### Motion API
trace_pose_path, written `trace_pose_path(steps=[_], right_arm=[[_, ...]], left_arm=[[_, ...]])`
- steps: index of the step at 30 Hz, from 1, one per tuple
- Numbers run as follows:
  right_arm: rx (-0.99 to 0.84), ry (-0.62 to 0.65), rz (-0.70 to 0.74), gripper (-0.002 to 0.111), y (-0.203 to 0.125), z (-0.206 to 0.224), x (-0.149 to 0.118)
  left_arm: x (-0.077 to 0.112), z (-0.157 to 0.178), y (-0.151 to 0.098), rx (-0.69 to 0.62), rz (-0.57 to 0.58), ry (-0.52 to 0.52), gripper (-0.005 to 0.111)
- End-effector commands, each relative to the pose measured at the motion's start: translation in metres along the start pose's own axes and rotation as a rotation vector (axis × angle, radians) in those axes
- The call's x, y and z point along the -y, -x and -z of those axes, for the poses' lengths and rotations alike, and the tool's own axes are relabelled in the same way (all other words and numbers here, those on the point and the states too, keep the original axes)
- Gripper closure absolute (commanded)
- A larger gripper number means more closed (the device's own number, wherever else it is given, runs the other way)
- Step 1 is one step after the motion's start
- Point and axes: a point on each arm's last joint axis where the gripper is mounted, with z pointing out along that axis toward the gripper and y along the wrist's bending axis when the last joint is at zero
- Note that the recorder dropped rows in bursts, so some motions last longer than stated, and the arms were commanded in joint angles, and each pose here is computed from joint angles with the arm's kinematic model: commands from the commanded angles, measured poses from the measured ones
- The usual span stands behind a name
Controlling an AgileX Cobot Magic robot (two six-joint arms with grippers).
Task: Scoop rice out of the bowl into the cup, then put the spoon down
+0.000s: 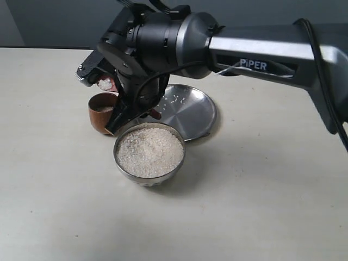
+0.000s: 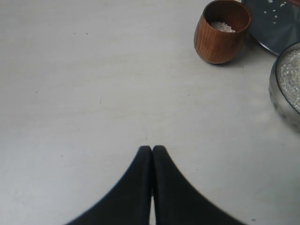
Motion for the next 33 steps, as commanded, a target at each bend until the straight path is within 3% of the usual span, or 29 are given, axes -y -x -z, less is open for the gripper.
trace_pose_path(steps=[1, 11, 33], right_arm=[[-0.003, -0.036, 0.038, 0.109, 0.001, 0.002, 0.000], [-0.086, -0.073, 0.068, 0.109, -0.005, -0.026, -0.006], [-0.074, -0.207, 0.222, 0.109, 0.002, -0.014, -0.022]], left_arm=[[0.000, 0.003, 0.003, 0.030, 0.007, 0.000, 0.106], [0.000, 0.003, 0.003, 0.030, 0.007, 0.000, 0.106], [0.000, 0.003, 0.003, 0.033, 0.007, 0.000, 0.106]])
